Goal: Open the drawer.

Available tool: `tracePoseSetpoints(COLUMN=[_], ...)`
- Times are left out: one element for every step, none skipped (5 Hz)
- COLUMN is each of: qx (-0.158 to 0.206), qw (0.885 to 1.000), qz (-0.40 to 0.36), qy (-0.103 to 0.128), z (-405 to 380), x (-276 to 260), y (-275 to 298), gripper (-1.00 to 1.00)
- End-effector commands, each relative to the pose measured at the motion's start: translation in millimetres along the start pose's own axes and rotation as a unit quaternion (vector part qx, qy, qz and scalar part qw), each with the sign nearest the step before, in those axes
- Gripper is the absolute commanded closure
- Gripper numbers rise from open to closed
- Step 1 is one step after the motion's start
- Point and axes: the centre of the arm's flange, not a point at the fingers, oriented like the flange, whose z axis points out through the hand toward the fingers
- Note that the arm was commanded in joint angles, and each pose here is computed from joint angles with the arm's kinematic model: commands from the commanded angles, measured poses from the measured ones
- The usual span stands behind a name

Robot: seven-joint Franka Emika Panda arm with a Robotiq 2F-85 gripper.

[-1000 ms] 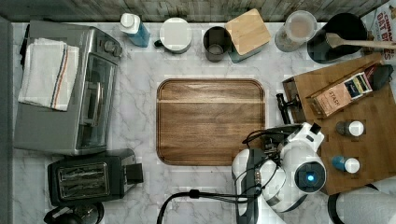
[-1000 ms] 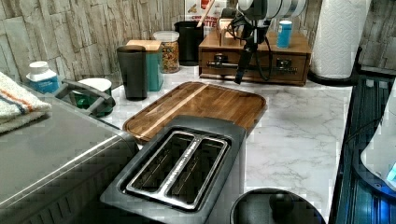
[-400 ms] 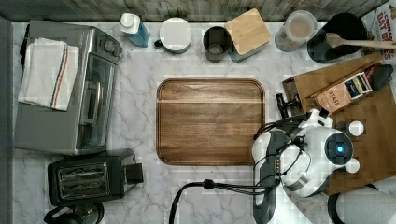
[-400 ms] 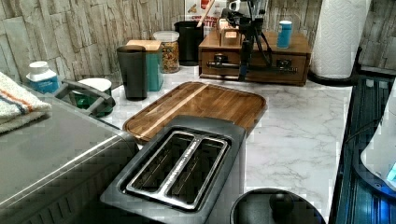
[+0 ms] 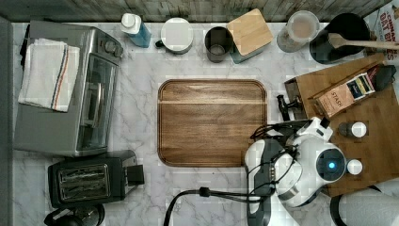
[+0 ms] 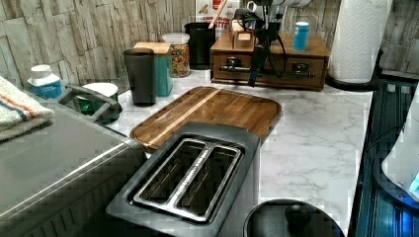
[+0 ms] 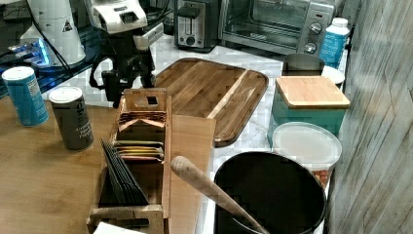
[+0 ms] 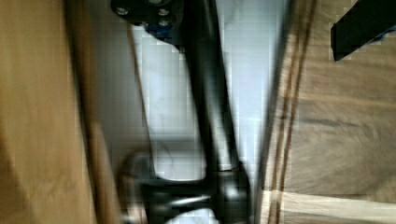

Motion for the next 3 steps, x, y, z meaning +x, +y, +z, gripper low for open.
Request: tracePoseSetpoints(qx=[0.139,0.139,0.139], qw=[0.979,0.979,0.979], qz=[-0.113,-0.113,-0.113], qy=[-0.092,-0.092,-0.092], z=[-1.5,-1.6,-1.6], x=[-33.1,-33.0,-32.9], y=[-271.1,-271.1,-271.1], gripper=[-1.0,-1.0,-1.0])
